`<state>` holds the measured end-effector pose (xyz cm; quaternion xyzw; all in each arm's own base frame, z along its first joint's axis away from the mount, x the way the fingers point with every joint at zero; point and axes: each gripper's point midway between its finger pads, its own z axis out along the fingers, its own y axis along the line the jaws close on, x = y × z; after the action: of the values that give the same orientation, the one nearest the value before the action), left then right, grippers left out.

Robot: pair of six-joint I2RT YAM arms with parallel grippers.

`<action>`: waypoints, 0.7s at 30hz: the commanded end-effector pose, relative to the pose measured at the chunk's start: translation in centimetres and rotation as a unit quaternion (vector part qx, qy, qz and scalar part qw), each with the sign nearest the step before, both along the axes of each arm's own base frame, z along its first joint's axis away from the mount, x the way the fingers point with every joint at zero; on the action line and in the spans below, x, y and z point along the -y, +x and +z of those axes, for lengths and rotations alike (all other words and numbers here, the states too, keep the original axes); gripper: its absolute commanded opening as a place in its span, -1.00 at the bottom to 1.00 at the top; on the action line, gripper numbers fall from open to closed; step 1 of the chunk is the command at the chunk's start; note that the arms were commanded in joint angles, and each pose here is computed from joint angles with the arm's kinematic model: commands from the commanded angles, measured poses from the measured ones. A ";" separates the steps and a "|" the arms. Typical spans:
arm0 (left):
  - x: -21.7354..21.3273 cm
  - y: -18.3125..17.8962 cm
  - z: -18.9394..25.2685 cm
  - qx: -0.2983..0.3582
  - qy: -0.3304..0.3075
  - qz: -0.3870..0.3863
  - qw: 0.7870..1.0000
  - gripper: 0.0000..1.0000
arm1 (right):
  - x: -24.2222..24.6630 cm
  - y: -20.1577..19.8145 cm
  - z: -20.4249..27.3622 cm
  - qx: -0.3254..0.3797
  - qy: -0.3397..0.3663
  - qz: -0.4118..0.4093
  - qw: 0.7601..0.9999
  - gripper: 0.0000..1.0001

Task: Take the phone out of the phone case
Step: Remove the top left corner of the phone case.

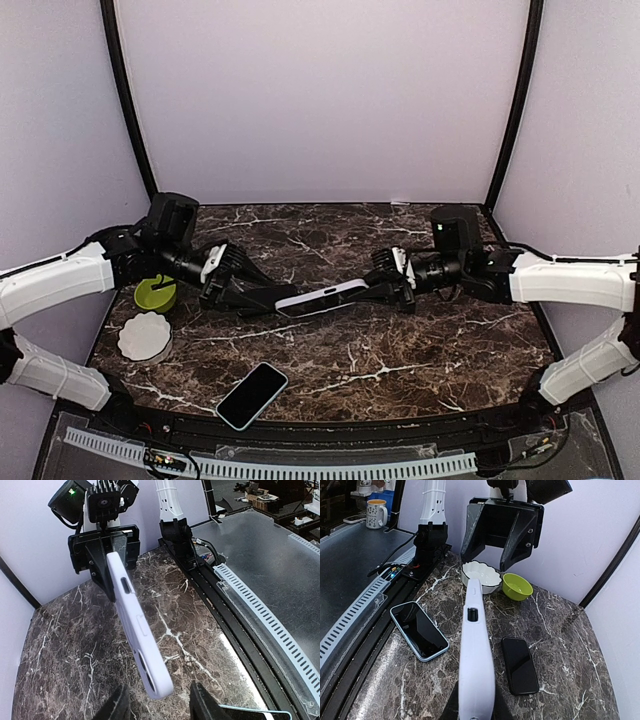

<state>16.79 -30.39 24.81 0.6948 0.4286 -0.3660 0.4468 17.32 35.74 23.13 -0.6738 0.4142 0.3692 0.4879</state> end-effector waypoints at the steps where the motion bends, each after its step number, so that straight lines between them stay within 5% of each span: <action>1: 0.1 -0.9 -0.3 -0.002 -0.003 -0.027 1.000 -0.17 | -0.8 -0.2 3.3 0.054 0.042 0.019 0.997 -1.00; 12: 0.5 -1.1 -1.4 -0.020 0.010 -0.037 0.999 -0.03 | -1.4 -0.7 3.4 0.057 0.037 0.030 0.997 -1.00; 21: 0.7 -1.9 -1.7 -0.018 0.007 -0.057 0.998 -0.19 | -1.6 -0.9 3.4 0.061 0.036 0.035 0.997 -1.00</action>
<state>16.10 -31.19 23.19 0.7094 0.4138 -0.3819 0.4239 16.59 36.40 23.15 -0.6931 0.3947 0.3626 0.4821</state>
